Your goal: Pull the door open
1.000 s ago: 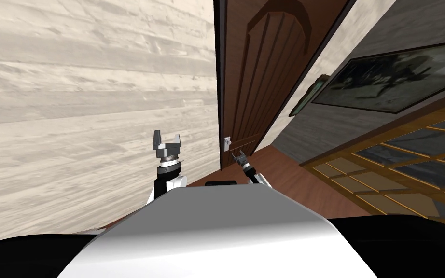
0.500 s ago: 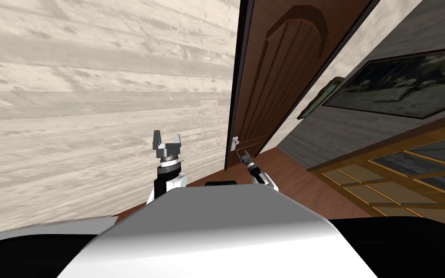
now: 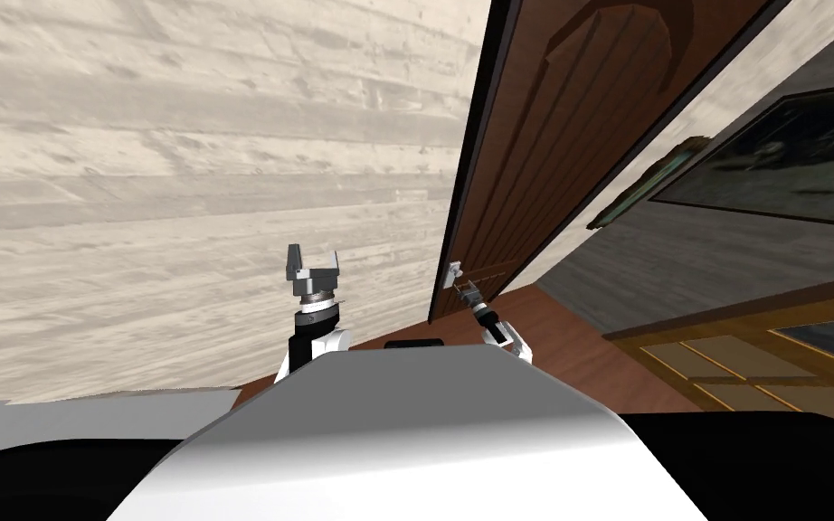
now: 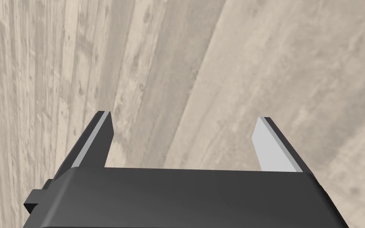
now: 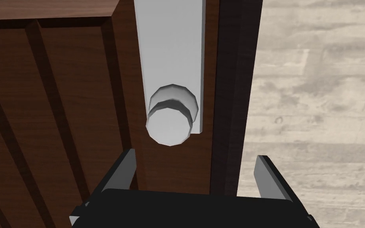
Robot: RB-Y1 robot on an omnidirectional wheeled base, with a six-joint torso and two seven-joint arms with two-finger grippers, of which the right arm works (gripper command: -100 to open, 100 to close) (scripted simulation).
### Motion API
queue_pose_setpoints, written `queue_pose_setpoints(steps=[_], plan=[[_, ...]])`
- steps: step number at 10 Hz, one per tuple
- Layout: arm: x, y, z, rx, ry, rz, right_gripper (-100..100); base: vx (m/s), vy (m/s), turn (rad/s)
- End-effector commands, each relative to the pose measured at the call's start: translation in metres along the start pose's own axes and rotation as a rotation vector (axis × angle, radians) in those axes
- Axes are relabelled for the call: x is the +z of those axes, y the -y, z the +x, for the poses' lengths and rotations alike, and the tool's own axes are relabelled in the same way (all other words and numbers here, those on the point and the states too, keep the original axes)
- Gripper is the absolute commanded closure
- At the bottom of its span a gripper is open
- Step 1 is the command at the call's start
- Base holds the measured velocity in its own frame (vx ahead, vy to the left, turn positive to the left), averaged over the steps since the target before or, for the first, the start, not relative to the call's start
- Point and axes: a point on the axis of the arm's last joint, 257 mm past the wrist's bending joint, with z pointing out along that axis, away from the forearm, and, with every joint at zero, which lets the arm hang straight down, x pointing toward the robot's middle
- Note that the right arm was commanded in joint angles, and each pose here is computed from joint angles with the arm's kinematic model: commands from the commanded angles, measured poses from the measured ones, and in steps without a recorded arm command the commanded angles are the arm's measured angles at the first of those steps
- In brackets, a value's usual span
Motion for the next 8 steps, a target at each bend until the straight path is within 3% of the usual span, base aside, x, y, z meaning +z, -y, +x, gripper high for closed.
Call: queue_pose_setpoints(steps=[1,5,6,7,8], plan=[[-0.0003,0.023,-0.003,0.002,0.005,0.026,-100,0.154,0.088,0.117],[-0.0057,0.061,-0.01,0.006,0.018,0.071,-100,0.125,0.054,0.102],[-0.0042,0.054,-0.01,0.004,0.016,0.063,-100,0.037,0.01,-0.009],[-0.0042,0.054,-0.01,0.004,0.016,0.063,100,-0.01,-0.003,-0.007],[-0.0042,0.054,-0.01,0.004,0.016,0.063,100,-0.008,-0.021,-0.008]])
